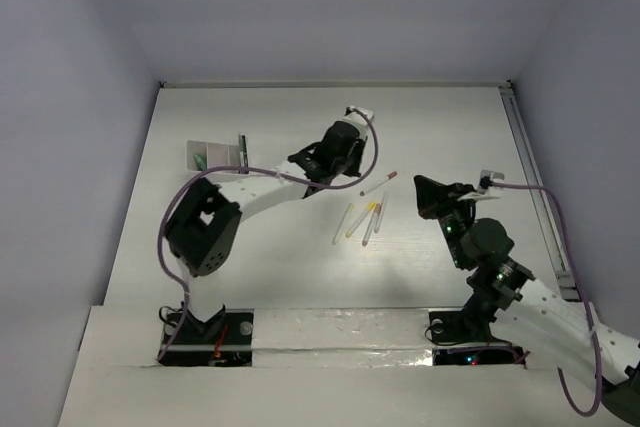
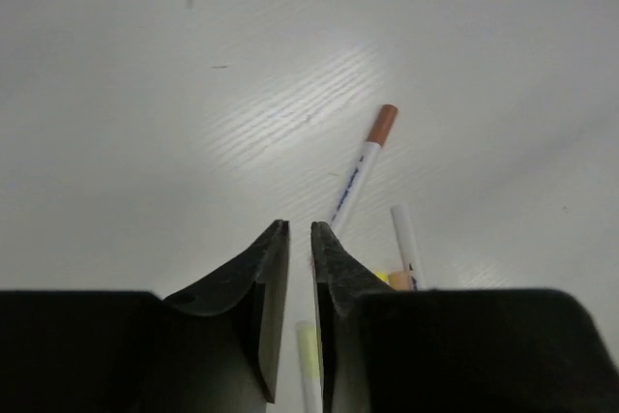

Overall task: Sort the stationery into containers
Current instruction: Pick up the pen from the center of the board.

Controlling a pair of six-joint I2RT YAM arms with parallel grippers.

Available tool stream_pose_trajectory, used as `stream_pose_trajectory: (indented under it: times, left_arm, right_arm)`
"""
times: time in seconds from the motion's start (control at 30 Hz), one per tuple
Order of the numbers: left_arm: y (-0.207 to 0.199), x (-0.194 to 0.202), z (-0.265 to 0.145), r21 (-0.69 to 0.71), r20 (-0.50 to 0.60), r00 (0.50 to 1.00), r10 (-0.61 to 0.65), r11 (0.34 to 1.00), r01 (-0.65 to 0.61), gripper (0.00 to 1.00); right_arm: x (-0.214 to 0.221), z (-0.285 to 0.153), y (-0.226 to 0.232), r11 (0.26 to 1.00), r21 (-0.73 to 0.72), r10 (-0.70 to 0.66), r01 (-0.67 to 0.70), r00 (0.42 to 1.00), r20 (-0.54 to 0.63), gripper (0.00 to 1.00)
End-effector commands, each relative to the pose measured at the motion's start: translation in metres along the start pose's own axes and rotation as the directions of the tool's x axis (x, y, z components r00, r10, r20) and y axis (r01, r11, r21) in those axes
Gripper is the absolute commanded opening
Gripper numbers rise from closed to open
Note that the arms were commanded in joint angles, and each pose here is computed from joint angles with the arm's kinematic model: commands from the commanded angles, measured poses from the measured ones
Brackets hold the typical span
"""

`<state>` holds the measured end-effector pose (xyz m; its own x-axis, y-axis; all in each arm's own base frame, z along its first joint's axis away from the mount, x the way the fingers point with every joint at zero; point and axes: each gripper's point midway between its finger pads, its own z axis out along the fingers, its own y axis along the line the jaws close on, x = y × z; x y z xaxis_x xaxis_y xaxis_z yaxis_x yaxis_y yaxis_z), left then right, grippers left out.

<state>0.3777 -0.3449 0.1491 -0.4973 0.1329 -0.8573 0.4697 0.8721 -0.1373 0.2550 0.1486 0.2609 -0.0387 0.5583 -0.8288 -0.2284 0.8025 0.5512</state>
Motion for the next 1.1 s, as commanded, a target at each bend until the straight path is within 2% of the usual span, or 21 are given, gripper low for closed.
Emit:
stream_pose_trajectory:
  times: [0.0,0.1,0.17,0.3,0.57,0.73,1.07]
  left_arm:
    - [-0.051,-0.033,0.013,0.171,0.068,0.997,0.024,0.985,-0.035,0.15]
    - [-0.077,-0.013,0.039,0.204,0.029,0.993,0.112,0.972,-0.115,0.27]
    - [-0.093,-0.015,0.044,0.256,0.035,0.989,0.144,0.955,-0.148,0.3]
    - [-0.099,0.0,0.064,0.278,-0.015,0.985,0.171,0.947,-0.16,0.34]
    - [-0.103,0.021,0.087,0.295,-0.073,0.975,0.21,0.938,-0.181,0.35]
    - [-0.092,0.046,0.097,0.268,-0.15,0.957,0.249,0.942,-0.203,0.34]
    - [-0.065,0.075,0.12,0.145,-0.225,0.933,0.282,0.956,-0.254,0.29]
  right_arm:
    - [-0.033,-0.01,-0.011,0.996,0.032,0.073,-0.079,0.985,0.154,0.16]
    - [-0.039,-0.014,-0.013,0.996,0.031,0.082,-0.089,0.981,0.177,0.25]
    - [-0.038,-0.013,-0.013,0.996,0.033,0.08,-0.087,0.981,0.174,0.29]
    - [-0.036,-0.013,-0.013,0.996,0.034,0.079,-0.085,0.983,0.167,0.3]
    - [-0.033,-0.011,-0.011,0.996,0.024,0.078,-0.082,0.984,0.158,0.29]
    - [-0.029,-0.009,-0.008,0.997,0.017,0.073,-0.077,0.987,0.143,0.28]
    - [-0.024,-0.007,-0.003,0.998,-0.009,0.068,-0.067,0.99,0.123,0.26]
